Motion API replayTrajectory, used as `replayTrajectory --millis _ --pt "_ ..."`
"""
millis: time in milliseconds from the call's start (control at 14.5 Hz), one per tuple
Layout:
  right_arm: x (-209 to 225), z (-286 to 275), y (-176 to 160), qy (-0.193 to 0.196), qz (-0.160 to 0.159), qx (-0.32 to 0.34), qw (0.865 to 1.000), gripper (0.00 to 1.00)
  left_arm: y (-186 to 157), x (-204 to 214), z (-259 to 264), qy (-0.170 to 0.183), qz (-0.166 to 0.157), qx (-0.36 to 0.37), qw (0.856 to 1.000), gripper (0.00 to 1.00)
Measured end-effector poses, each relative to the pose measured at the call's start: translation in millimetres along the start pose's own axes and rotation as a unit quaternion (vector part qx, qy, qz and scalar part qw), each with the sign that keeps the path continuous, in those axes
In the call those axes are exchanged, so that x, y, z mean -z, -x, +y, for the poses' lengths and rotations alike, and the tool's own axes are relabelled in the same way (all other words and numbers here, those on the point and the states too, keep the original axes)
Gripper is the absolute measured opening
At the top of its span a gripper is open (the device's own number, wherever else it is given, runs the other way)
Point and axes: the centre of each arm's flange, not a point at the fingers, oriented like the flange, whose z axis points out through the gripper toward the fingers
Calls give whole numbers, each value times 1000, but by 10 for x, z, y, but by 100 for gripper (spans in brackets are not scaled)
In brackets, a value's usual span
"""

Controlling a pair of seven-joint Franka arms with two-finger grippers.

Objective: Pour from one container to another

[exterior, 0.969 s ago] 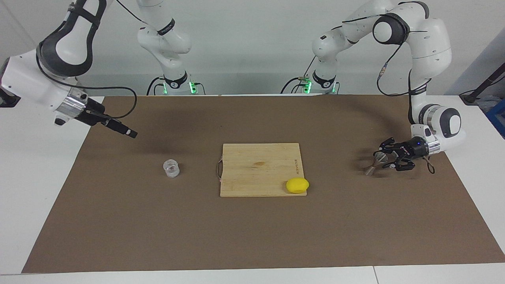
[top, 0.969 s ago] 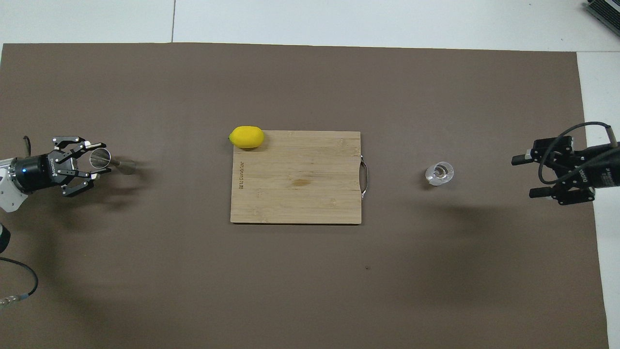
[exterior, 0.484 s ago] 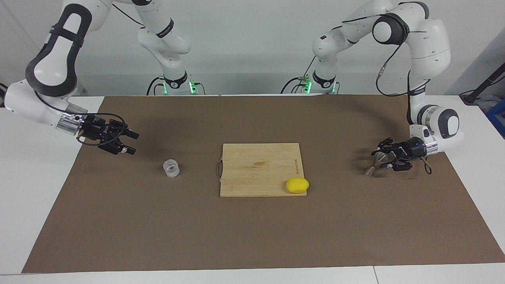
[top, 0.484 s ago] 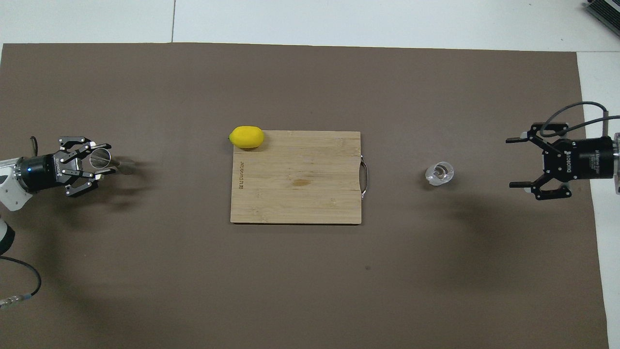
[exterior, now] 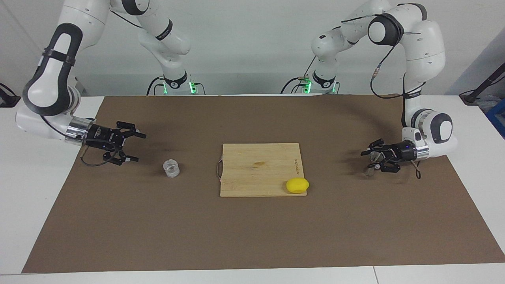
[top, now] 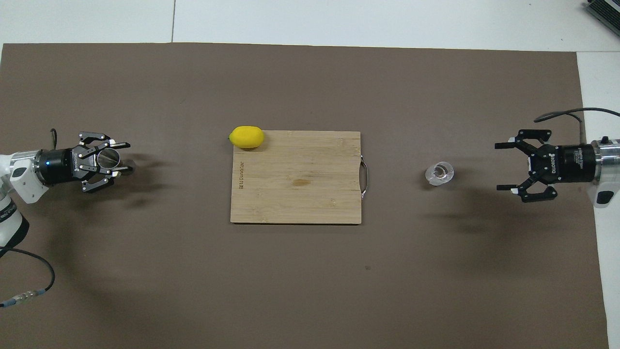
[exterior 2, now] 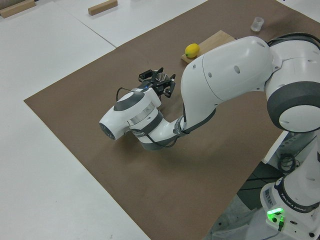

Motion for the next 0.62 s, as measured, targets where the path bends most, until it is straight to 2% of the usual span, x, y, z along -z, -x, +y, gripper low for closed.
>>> replayTrajectory --millis 138,208,346,623 --pt "-70 -31 -172 5 -5 -30 1000 100 -3 76 1 -6 -2 -1 1000 55" --pt "-101 -40 -243 8 -7 -36 999 100 -4 106 3 -8 -3 -1 1000 49" --pt "-144 -48 -332 12 -8 -42 999 100 -8 134 2 -10 -4 -1 1000 25" --pt "-265 -25 -461 23 -14 -16 1000 100 -8 138 2 -10 -5 -1 1000 22"
